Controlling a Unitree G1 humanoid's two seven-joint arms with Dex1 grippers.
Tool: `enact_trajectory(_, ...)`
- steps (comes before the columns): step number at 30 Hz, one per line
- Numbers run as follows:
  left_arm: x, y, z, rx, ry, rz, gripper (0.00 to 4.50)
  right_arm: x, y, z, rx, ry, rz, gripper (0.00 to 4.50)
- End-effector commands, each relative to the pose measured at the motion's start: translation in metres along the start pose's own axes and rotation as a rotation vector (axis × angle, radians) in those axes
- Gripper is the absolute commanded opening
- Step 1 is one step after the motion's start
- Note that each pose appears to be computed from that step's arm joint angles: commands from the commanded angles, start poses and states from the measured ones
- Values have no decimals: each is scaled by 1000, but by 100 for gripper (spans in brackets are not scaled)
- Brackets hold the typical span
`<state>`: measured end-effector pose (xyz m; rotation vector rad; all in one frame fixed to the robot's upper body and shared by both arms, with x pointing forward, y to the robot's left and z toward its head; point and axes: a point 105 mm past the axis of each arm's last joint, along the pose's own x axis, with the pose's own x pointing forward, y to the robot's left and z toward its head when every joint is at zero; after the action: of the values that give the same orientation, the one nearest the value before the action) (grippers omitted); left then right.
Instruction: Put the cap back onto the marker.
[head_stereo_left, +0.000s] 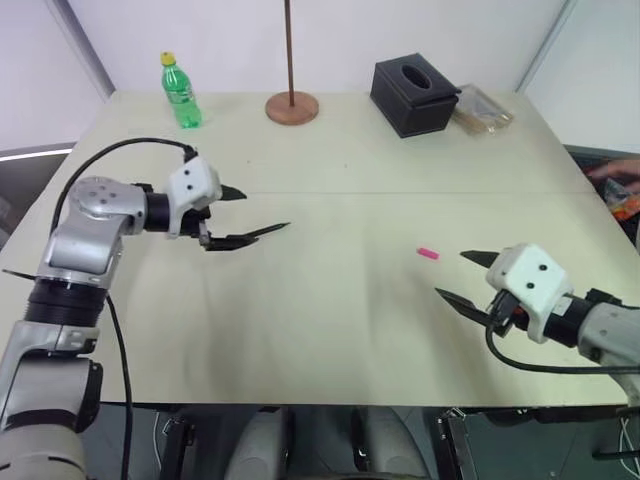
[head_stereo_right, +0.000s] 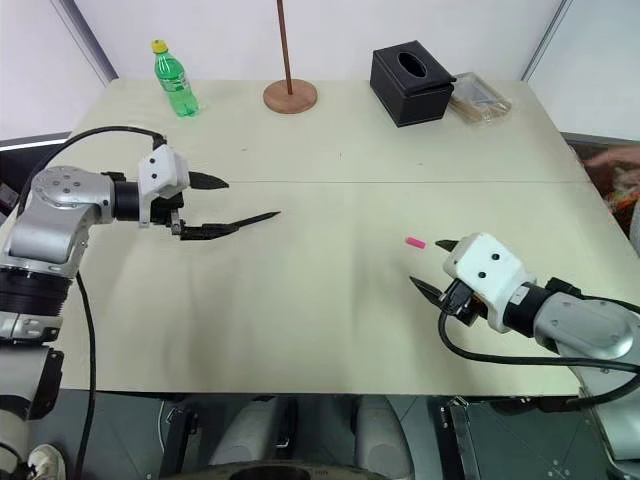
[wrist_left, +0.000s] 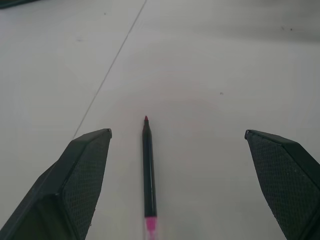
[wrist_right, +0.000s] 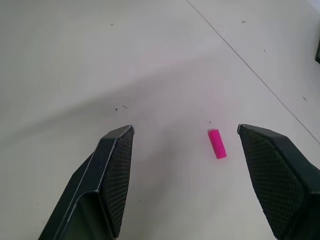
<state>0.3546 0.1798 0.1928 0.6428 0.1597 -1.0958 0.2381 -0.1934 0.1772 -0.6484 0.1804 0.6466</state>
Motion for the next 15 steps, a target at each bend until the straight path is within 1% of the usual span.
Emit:
enact_trajectory(1,-8,9,12,59,-2,20,447,-1,-2,7,-40,-18,-3,339)
enact_trajectory(7,-5,12,16,40,-27,23,447,0,-2,8,-45,-18,-1,339)
enact_trajectory(15,-5,12,10,54,1,22,447,0,-3,8,-45,-21,-8,339)
